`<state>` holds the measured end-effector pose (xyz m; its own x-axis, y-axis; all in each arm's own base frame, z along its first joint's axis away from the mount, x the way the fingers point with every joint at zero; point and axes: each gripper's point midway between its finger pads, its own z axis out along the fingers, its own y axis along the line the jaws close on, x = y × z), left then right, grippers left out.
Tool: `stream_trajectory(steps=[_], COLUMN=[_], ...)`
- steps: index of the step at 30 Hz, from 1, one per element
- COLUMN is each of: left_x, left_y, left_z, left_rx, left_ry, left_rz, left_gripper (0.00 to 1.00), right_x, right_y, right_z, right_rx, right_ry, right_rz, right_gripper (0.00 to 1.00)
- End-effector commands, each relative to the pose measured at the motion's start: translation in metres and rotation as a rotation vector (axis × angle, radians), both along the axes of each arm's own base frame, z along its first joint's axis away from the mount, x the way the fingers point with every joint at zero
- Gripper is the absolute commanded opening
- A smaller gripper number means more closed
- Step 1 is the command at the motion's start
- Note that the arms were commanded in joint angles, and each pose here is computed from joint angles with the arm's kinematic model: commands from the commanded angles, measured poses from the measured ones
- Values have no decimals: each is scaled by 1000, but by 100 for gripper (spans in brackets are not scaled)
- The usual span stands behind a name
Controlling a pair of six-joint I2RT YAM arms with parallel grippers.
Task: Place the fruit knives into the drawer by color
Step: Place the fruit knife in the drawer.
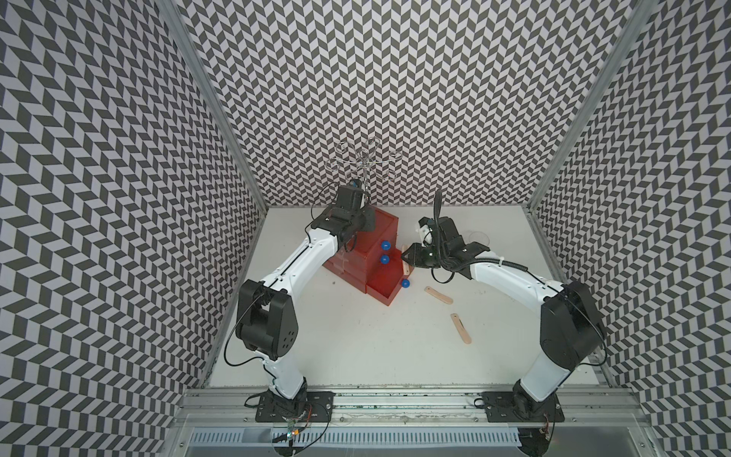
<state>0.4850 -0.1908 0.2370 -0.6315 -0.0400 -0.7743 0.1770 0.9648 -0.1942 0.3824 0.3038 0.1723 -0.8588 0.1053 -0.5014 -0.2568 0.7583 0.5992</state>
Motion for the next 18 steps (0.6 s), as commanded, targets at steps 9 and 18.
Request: stream_trajectory(steps=[9, 18], left_x=[-54, -54], left_y=[25, 25], left_z=[-124, -125], left_rx=[181, 182], left_ry=[416, 418], left_rz=[5, 4], left_gripper=[0, 0], right_x=[4, 1], right_y=[30, 37], right_z=[-20, -48], right_rx=[78, 70], right_ry=[61, 121], right_rz=[-28, -46], right_gripper=[14, 13])
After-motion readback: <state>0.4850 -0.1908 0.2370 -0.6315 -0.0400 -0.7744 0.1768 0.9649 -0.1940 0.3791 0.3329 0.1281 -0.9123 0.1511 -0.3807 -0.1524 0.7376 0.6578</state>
